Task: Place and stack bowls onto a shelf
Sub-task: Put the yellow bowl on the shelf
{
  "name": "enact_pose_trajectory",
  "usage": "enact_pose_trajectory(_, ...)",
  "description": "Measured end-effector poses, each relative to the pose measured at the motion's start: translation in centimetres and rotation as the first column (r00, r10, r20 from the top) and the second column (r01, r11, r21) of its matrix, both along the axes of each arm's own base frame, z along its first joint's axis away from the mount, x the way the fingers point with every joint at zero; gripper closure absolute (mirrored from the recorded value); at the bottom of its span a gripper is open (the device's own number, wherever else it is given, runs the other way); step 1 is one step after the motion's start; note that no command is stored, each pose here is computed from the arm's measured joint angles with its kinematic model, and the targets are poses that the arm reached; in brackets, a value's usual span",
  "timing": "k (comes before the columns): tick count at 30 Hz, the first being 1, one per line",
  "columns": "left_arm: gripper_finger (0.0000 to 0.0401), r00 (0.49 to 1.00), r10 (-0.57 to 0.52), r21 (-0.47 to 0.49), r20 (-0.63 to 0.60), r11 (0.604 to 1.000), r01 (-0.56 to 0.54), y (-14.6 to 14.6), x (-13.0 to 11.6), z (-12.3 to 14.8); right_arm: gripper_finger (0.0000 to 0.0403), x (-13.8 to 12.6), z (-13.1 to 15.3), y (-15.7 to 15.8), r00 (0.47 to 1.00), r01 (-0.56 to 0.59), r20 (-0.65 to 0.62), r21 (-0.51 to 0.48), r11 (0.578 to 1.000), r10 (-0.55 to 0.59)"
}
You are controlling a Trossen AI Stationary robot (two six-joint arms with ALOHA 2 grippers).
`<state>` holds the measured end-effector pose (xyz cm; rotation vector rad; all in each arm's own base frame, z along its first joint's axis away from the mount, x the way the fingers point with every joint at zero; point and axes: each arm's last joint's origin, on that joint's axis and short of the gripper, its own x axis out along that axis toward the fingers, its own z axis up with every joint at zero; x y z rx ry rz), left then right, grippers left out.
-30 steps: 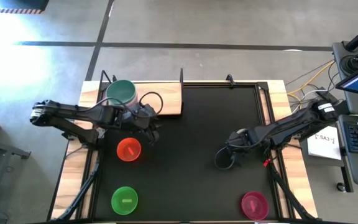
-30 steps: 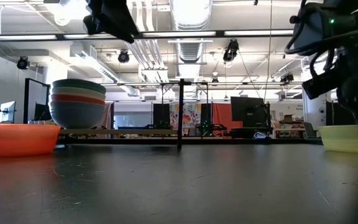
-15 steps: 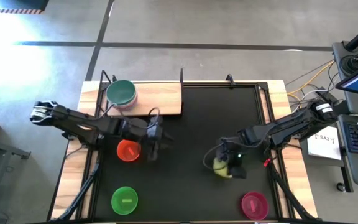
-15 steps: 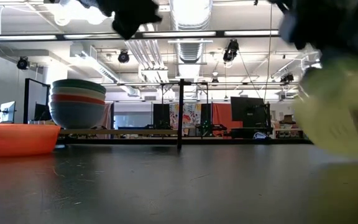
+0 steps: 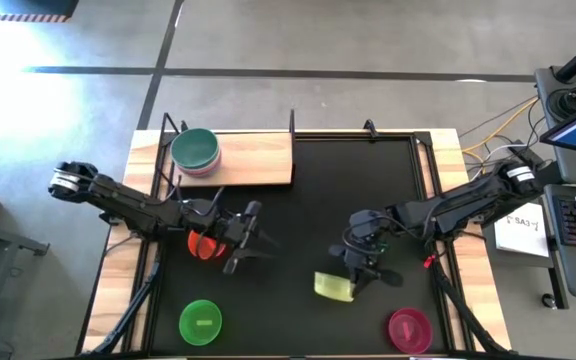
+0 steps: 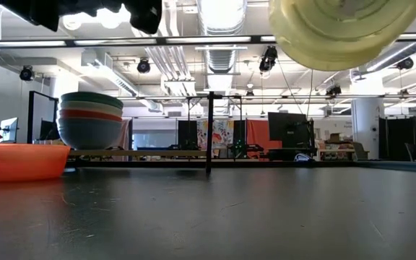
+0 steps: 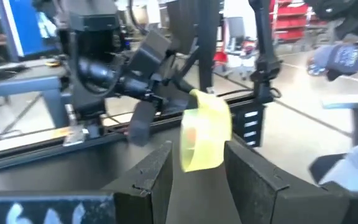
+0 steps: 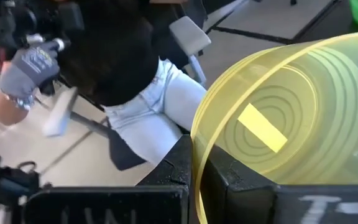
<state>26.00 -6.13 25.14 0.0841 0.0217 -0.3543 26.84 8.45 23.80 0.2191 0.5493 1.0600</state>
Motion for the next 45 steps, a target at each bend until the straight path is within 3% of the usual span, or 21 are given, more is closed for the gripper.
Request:
enact_pose_trajectory(4, 0.0275, 0.999, -0.027, -0.012, 0.017, 1.0, 0.028, -0.3, 0.3, 0.8, 0.0395, 1.3, 0.3, 0.0, 0.999, -0.003, 0.048, -0.019, 1.0, 0.004)
enact_pose_trajectory(8, 0.0275, 0.999, -0.041, -0.021, -0.015, 0.999, 0.041, -0.5, 1.0, 1.0, 0.0394, 3.2, 0.5, 0.1, 1.0, 0.008, 0.009, -0.033, 0.999, -0.007)
enact_pose_trajectory(14, 0.0275, 0.987, -0.068, 0.012, -0.145, 0.997, 0.071, -0.9, 2.6, -0.2, 0.0394, 5.2, 0.3, 0.4, 0.994, -0.064, -0.102, -0.136, 0.989, 0.05)
enact_pose_trajectory(20, 0.0275, 0.969, -0.14, 0.015, -0.202, 0.989, 0.146, -1.5, 4.2, -1.7, 0.0394, 6.7, 0.5, 0.7, 0.987, -0.142, -0.098, -0.202, 0.969, 0.124)
enact_pose_trajectory(30, 0.0275, 0.944, -0.243, 0.038, -0.221, 0.965, 0.258, -3.0, 6.5, -2.7, 0.0394, 7.1, 1.1, 0.2, 0.989, -0.15, -0.043, -0.229, 0.962, 0.144)
enact_pose_trajectory(35, 0.0275, 0.939, -0.251, 0.05, -0.235, 0.962, 0.27, -3.6, 7.5, -3.4, 0.0394, 7.2, 1.8, -0.1, 0.99, -0.134, 0.004, -0.228, 0.964, 0.138)
enact_pose_trajectory(45, 0.0288, 0.934, -0.263, 0.076, -0.242, 0.955, 0.288, -4.3, 9.0, -3.9, 0.0394, 7.4, 1.9, -0.4, 0.994, -0.113, -0.017, -0.217, 0.97, 0.112)
